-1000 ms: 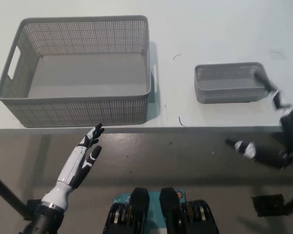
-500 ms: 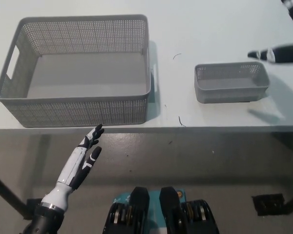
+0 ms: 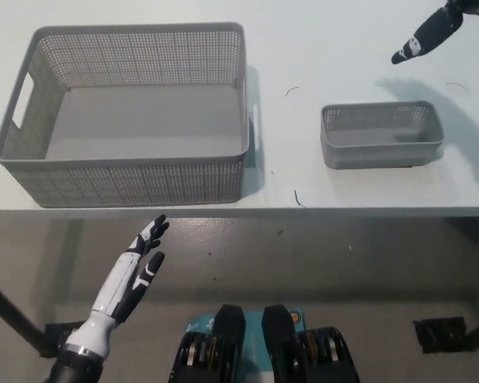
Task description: Use the right hand to pick up a small rectangular container and put it into a bigger container on the left side
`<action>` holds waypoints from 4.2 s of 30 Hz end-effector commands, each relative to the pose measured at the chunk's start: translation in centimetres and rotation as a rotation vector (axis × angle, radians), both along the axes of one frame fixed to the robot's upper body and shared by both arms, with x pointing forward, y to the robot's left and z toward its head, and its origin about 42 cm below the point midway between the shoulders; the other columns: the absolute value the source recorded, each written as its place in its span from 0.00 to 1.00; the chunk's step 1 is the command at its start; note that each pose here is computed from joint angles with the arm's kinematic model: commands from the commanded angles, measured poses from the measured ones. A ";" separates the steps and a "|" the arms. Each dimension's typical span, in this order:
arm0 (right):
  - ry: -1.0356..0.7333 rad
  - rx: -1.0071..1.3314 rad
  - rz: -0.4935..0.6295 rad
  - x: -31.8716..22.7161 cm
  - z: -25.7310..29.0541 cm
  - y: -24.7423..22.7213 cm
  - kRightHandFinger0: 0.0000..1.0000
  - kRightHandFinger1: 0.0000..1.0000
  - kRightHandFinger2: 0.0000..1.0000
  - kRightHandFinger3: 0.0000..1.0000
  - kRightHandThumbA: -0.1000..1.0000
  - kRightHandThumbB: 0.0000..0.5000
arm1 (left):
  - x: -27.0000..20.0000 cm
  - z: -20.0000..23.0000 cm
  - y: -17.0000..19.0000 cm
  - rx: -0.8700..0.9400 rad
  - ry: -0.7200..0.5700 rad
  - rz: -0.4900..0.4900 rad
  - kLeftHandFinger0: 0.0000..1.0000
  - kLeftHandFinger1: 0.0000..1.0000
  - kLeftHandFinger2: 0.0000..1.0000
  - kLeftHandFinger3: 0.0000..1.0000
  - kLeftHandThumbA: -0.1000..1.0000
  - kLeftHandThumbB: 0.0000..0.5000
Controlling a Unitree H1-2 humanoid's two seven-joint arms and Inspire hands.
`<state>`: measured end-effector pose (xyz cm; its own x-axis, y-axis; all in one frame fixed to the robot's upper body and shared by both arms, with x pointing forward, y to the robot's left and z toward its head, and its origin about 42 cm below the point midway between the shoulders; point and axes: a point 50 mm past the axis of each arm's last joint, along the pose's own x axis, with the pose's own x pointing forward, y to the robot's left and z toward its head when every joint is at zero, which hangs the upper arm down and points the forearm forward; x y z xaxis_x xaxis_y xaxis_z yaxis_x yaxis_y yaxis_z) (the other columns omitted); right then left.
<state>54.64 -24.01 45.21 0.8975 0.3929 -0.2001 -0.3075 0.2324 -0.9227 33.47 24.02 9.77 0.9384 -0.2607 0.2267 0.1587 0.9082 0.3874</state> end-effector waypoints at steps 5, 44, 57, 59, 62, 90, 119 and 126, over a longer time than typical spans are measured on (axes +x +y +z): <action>0.189 -0.251 0.020 0.6 6.0 2.8 1.00 1.00 1.00 1.00 1.00 0.91 | -0.4 2.3 -0.2 -0.007 -0.102 -0.045 1.00 1.00 1.00 1.00 1.00 0.52; 0.300 -0.534 -0.086 4.6 -5.4 4.9 1.00 1.00 1.00 1.00 1.00 0.87 | -1.9 0.3 -0.4 -0.007 -0.035 -0.056 1.00 1.00 1.00 1.00 1.00 0.54; 0.167 -0.468 -0.180 4.9 -0.1 6.1 1.00 1.00 1.00 1.00 1.00 1.00 | -2.6 -0.3 -0.8 0.002 -0.012 -0.087 1.00 1.00 1.00 1.00 1.00 0.54; 0.155 -0.490 -0.153 4.8 1.1 6.3 1.00 1.00 1.00 1.00 1.00 1.00 | -2.5 -0.3 -0.8 0.001 -0.014 -0.090 1.00 1.00 1.00 1.00 1.00 0.53; 0.110 -0.495 -0.110 4.6 2.6 6.4 1.00 1.00 1.00 1.00 1.00 1.00 | -2.4 -0.2 -0.9 0.008 -0.012 -0.101 1.00 1.00 1.00 1.00 1.00 0.52; 0.279 -0.431 -0.120 5.4 -4.3 7.0 1.00 1.00 1.00 1.00 1.00 0.93 | -2.3 -0.1 -1.0 0.037 -0.007 -0.118 1.00 1.00 1.00 1.00 1.00 0.50; 0.181 -0.363 -0.326 5.0 -14.0 5.0 1.00 1.00 1.00 1.00 0.55 0.84 | -1.8 0.5 -1.0 0.056 -0.026 -0.122 1.00 1.00 1.00 1.00 1.00 0.52; -0.067 -0.413 -0.241 5.1 -14.1 4.2 0.62 0.69 0.78 0.90 0.04 0.44 | -1.7 0.5 -1.0 0.067 -0.027 -0.120 1.00 1.00 1.00 1.00 1.00 0.52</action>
